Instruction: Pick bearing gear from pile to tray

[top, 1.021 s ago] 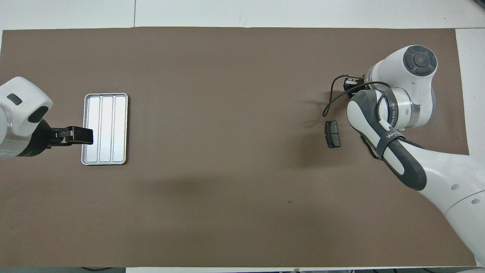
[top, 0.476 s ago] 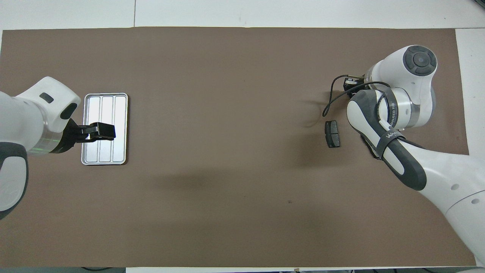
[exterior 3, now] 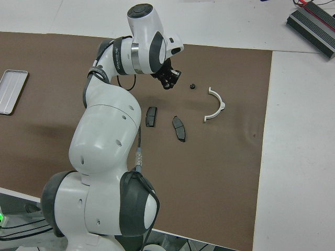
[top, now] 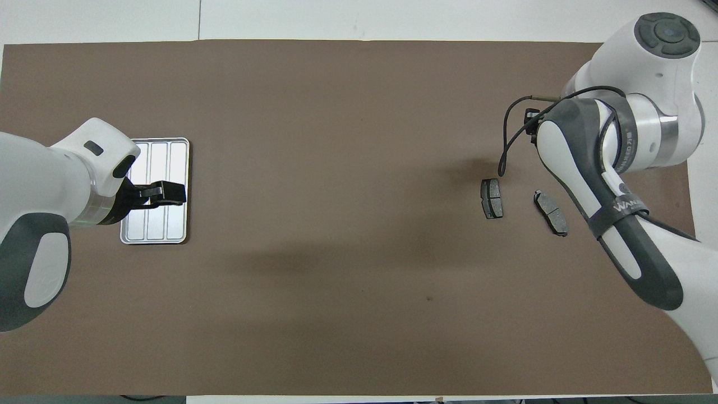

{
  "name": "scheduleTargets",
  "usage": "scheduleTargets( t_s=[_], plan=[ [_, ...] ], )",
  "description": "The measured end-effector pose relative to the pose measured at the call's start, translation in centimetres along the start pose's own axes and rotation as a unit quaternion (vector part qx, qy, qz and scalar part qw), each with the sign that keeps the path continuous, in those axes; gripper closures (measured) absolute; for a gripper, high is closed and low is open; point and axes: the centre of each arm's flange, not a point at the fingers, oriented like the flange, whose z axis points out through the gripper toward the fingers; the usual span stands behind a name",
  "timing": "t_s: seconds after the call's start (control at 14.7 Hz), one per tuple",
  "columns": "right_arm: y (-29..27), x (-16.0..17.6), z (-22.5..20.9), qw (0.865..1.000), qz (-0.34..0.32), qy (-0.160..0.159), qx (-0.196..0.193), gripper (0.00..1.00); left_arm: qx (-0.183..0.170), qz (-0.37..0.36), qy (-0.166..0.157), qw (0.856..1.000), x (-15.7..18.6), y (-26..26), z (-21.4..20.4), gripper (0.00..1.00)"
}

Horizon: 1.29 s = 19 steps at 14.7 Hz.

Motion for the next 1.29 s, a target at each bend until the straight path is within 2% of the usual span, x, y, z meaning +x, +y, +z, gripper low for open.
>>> scheduleTargets(
  t_s=[0.14, 0.34, 0.75, 1.02, 1.29],
  plan=[
    [-3.0, -2.7, -3.6, 1.000, -0.012, -0.004, 0.005, 0.65, 0.000, 0.000, 0.001, 1.000, 0.0, 0.0, 0.4, 0.00],
    [-9.4, -7.6, -7.0, 1.000, 0.027, -0.010, 0.007, 0.65, 0.000, -0.002, 0.000, 1.000, -0.1, -0.1, 0.9, 0.00],
    [-22.8, -17.1, -7.8, 0.989, 0.142, -0.018, 0.033, 0.65, -0.001, -0.004, 0.002, 1.000, -0.1, -0.2, 1.3, 0.00],
    [-29.9, -22.6, -4.7, 0.984, 0.171, -0.002, 0.056, 0.65, 0.000, -0.014, -0.001, 1.000, -0.1, -0.1, 2.1, 0.00],
    [-31.7, -23.4, 0.4, 0.982, 0.177, -0.002, 0.058, 0.65, 0.000, -0.017, -0.002, 1.000, -0.1, 0.0, 2.2, 0.00]
  ],
)
